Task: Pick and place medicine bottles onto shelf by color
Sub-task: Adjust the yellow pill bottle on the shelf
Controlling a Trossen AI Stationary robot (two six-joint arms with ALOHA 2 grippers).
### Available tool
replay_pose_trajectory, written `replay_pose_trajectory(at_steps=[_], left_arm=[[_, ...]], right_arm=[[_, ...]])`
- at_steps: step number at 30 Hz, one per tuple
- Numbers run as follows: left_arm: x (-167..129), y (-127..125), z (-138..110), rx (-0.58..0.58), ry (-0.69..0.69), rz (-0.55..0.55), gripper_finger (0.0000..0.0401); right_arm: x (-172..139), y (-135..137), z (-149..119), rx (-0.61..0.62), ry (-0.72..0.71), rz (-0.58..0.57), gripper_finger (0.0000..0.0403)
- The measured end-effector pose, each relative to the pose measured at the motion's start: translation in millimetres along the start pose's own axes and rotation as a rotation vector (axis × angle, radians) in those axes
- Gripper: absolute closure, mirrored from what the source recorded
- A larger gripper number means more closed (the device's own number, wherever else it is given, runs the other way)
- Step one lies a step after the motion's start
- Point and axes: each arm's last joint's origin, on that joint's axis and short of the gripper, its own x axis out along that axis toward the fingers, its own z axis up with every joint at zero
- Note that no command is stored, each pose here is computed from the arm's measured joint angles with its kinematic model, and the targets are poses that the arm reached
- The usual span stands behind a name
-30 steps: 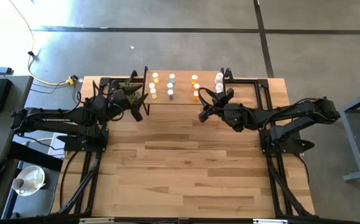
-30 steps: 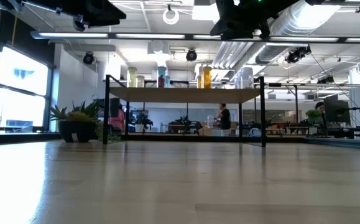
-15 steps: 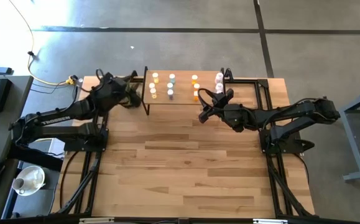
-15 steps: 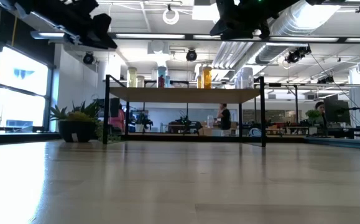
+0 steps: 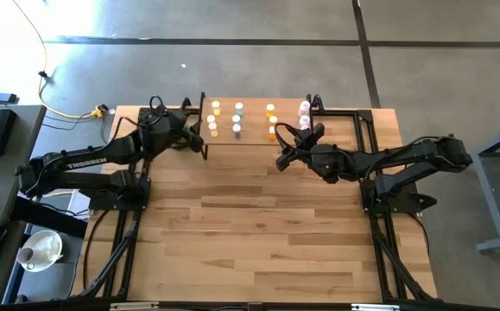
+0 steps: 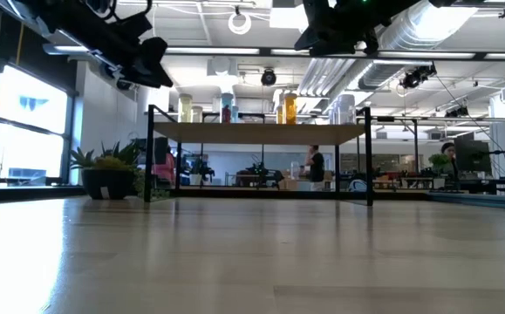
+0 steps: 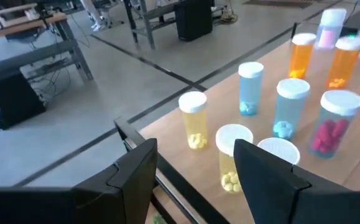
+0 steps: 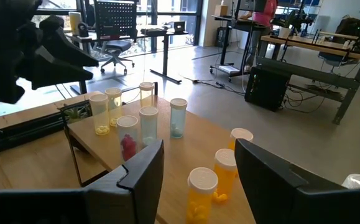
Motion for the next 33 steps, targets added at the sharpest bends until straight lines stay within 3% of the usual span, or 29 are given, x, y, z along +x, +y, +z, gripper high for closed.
replay_pose_trajectory(at_steps=[6, 33], left_arm=[[9, -2, 2, 0.100, 0.050, 0.100, 0.0199], [32, -16, -6, 0.116, 0.157, 0.064, 0.0199]], right_arm=[[0, 0, 0, 0.000, 0.000, 0.002, 0.0214], [0, 0, 0, 0.010, 0.002, 0.003, 0.0214]])
